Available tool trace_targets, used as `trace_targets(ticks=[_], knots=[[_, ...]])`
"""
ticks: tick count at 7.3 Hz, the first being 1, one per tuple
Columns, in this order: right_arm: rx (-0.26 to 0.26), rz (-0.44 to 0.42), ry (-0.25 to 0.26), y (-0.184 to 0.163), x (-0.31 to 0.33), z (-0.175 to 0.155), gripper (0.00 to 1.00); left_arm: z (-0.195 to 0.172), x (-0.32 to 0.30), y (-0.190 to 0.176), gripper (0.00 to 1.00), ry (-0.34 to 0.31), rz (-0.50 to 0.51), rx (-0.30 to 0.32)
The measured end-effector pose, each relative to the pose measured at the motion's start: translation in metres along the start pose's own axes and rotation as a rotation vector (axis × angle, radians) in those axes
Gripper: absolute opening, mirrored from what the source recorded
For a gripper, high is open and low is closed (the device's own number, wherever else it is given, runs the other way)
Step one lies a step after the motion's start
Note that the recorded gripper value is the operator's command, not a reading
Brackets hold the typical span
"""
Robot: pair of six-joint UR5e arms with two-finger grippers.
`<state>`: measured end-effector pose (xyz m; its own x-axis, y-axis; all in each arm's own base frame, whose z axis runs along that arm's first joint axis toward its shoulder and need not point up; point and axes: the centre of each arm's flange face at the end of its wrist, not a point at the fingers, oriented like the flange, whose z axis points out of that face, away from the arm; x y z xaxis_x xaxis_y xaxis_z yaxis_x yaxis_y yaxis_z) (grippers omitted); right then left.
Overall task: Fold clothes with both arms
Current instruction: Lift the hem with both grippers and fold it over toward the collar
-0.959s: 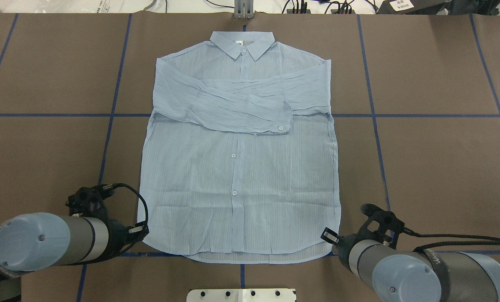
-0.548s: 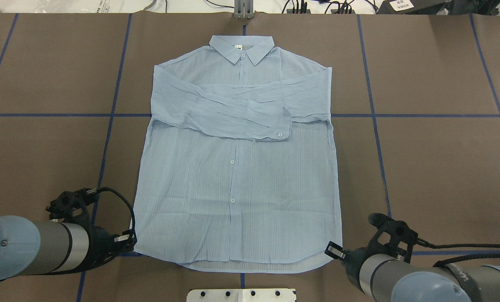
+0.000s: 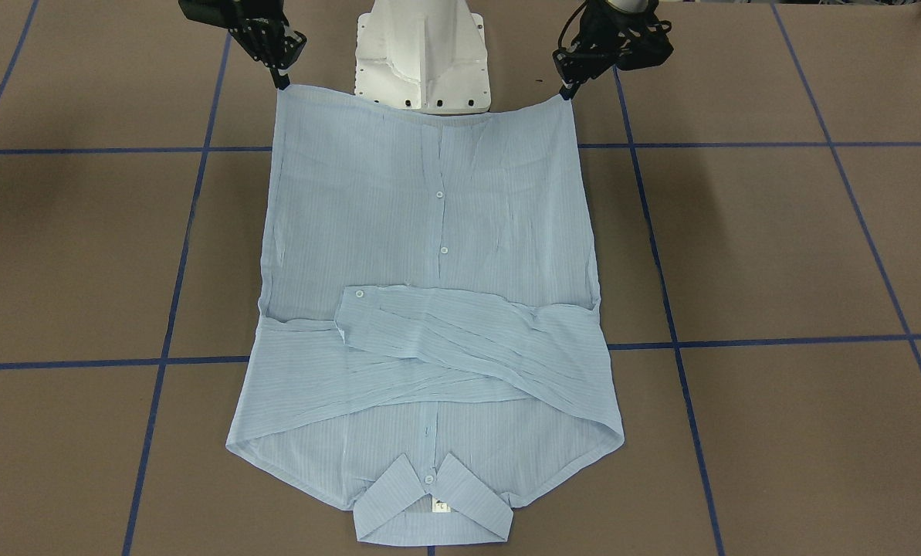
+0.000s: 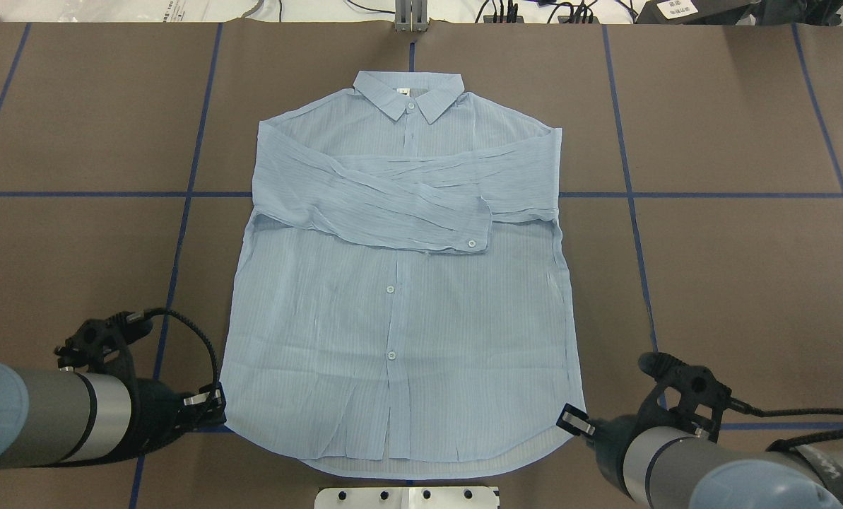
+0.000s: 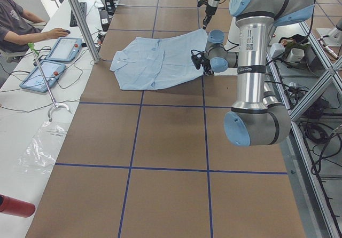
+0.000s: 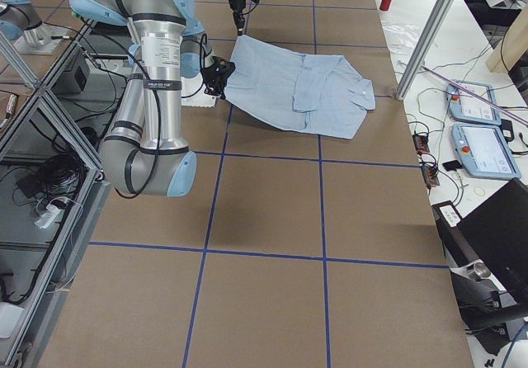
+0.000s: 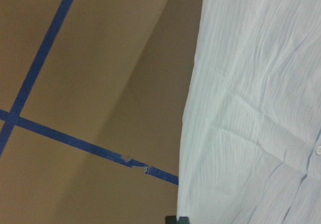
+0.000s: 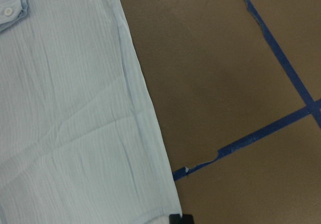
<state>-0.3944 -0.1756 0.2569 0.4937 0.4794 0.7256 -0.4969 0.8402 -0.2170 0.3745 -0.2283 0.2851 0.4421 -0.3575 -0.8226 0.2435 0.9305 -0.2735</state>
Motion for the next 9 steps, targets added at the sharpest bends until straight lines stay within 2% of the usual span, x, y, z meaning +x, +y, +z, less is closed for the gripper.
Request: trace_targets(ticks=[2, 3, 4, 5, 7, 9], knots=[[0.084, 0.110, -0.088, -0.054, -0.046, -0.015, 0.00, -0.012, 0.040, -0.078, 0.00, 0.047, 0.085, 0.132], [0.135, 0.166, -0.114, -0.092, -0.067, -0.023, 0.00, -0.013, 0.063, -0.134, 0.00, 0.045, 0.102, 0.201], [0.179, 0.203, -0.117, -0.133, -0.083, -0.027, 0.00, -0.013, 0.077, -0.184, 0.00, 0.030, 0.102, 0.253], [0.218, 0.218, -0.101, -0.173, -0.094, -0.027, 0.00, -0.019, 0.085, -0.229, 0.00, 0.017, 0.093, 0.292], [0.298, 0.230, -0.046, -0.247, -0.114, -0.011, 0.00, -0.029, 0.098, -0.300, 0.00, 0.011, 0.046, 0.309], [0.356, 0.230, 0.029, -0.303, -0.154, 0.031, 0.00, -0.005, 0.108, -0.352, 0.00, 0.016, 0.024, 0.320]])
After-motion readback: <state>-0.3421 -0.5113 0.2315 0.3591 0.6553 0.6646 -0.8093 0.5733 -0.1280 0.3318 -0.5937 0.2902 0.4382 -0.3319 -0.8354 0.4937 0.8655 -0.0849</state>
